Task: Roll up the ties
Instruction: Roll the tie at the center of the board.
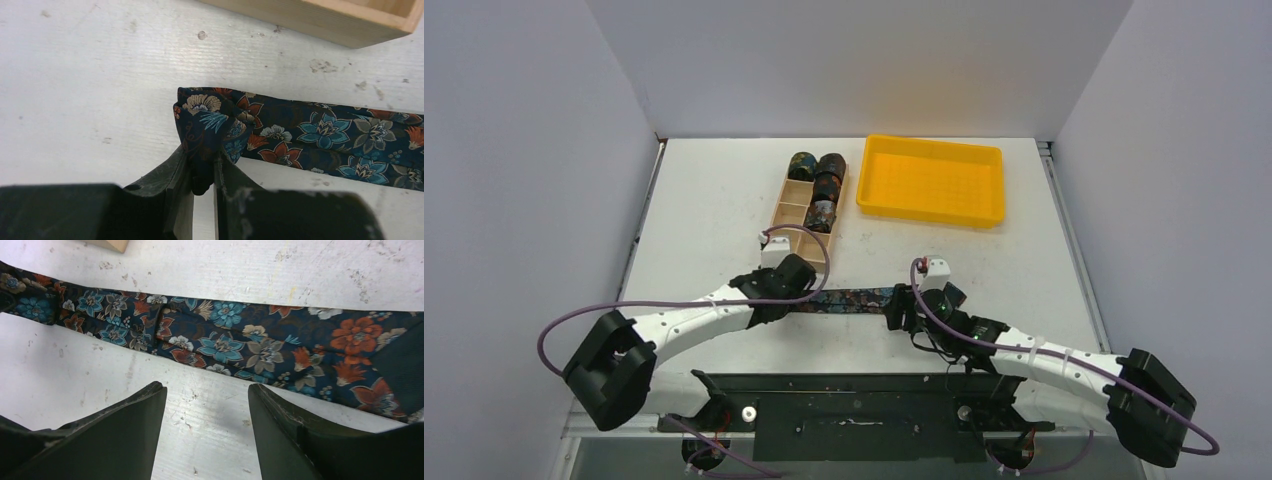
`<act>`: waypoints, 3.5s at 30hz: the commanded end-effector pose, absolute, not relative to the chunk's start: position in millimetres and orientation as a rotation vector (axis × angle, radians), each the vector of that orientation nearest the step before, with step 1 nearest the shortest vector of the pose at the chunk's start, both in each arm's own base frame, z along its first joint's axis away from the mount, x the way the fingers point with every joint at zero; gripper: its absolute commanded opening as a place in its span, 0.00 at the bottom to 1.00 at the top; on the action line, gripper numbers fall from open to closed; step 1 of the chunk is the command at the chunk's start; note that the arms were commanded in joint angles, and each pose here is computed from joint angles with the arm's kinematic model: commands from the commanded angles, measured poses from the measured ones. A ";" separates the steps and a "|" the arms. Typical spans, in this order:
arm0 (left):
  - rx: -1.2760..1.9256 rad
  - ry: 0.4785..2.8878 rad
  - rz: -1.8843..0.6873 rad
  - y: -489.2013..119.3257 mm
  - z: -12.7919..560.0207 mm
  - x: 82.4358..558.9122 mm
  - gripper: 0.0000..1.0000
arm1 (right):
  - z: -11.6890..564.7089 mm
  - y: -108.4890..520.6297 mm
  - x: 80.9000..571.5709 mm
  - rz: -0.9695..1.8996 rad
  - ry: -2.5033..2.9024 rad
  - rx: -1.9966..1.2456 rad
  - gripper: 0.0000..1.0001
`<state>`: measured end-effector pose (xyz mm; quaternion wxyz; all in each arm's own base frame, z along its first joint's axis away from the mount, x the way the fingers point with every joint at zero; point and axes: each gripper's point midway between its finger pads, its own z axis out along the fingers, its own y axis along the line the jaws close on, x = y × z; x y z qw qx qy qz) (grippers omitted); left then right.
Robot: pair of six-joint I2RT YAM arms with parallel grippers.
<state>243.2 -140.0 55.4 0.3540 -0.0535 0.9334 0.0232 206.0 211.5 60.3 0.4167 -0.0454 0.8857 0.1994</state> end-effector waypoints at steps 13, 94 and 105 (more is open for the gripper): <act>0.100 2.188 0.646 -164.1 75.3 250.3 0.00 | 76.9 186.9 207.6 0.456 2.154 -0.028 0.62; -0.566 2.043 -0.882 -138.2 74.8 246.6 0.99 | 61.5 381.5 266.6 0.640 2.317 -0.425 0.52; -0.472 2.193 -0.790 -145.0 97.4 259.9 0.94 | 41.8 364.1 272.2 0.691 2.374 -0.358 0.51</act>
